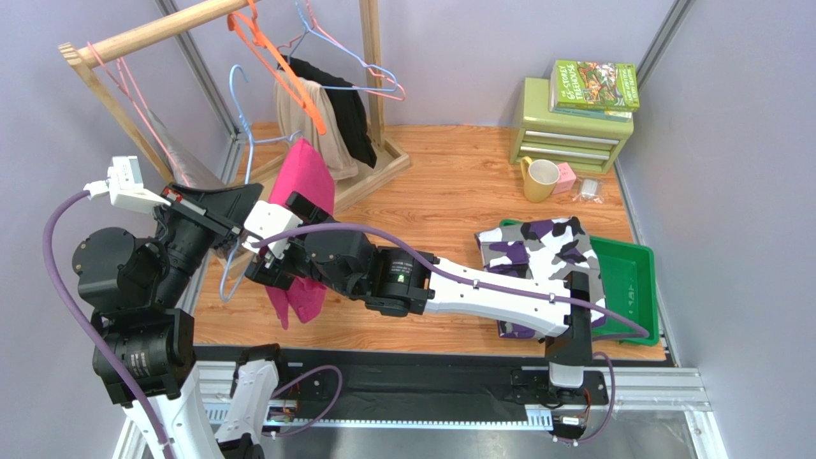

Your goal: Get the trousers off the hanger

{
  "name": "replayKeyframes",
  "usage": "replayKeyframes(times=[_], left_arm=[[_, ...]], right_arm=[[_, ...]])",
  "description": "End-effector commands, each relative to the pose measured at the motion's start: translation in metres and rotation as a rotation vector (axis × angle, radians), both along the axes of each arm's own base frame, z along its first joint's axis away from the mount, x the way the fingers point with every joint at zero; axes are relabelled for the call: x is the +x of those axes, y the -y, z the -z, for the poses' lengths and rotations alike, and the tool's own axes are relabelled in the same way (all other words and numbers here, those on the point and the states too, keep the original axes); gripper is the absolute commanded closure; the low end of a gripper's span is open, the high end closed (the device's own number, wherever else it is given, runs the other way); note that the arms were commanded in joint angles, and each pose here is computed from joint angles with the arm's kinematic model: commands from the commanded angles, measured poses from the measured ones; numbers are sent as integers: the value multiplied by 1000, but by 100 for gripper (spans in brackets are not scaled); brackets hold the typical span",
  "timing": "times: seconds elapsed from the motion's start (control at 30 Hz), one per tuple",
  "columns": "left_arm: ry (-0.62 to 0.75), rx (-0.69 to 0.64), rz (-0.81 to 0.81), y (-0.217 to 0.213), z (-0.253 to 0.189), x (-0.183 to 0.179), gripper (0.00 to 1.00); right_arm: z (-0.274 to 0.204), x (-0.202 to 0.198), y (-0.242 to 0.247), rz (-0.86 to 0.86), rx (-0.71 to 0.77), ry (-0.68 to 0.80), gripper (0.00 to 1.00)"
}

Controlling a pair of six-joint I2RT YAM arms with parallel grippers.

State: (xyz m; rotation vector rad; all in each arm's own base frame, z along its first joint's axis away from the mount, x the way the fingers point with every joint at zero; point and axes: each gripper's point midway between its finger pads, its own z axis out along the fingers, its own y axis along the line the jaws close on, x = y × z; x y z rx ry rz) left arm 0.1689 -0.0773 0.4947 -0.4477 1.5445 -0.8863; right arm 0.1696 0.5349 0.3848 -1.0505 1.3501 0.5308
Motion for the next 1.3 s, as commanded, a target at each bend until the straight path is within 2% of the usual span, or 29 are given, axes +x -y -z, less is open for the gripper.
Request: replayKeyframes(times=[0.0, 0.37, 0.63, 0.8, 1.07, 1.27], left_arm=[[258, 61, -1, 4, -62, -24, 100], [257, 63, 7, 5, -61, -24, 100], [258, 54, 23, 8, -62, -26, 100], [265, 42, 44, 11, -65, -28, 100], [260, 42, 50, 12, -62, -27, 100], [266, 43, 56, 13, -63, -29, 100]], right_arm=[[-12, 9, 21, 60, 34, 18, 11], [-18, -6, 44, 5, 85, -30, 11], [-21, 5, 48, 27, 107, -50, 11], [-28, 13, 42, 69, 123, -45, 11], [-31, -6, 22, -67, 138, -70, 11], [-36, 9, 16, -16, 142, -63, 11]])
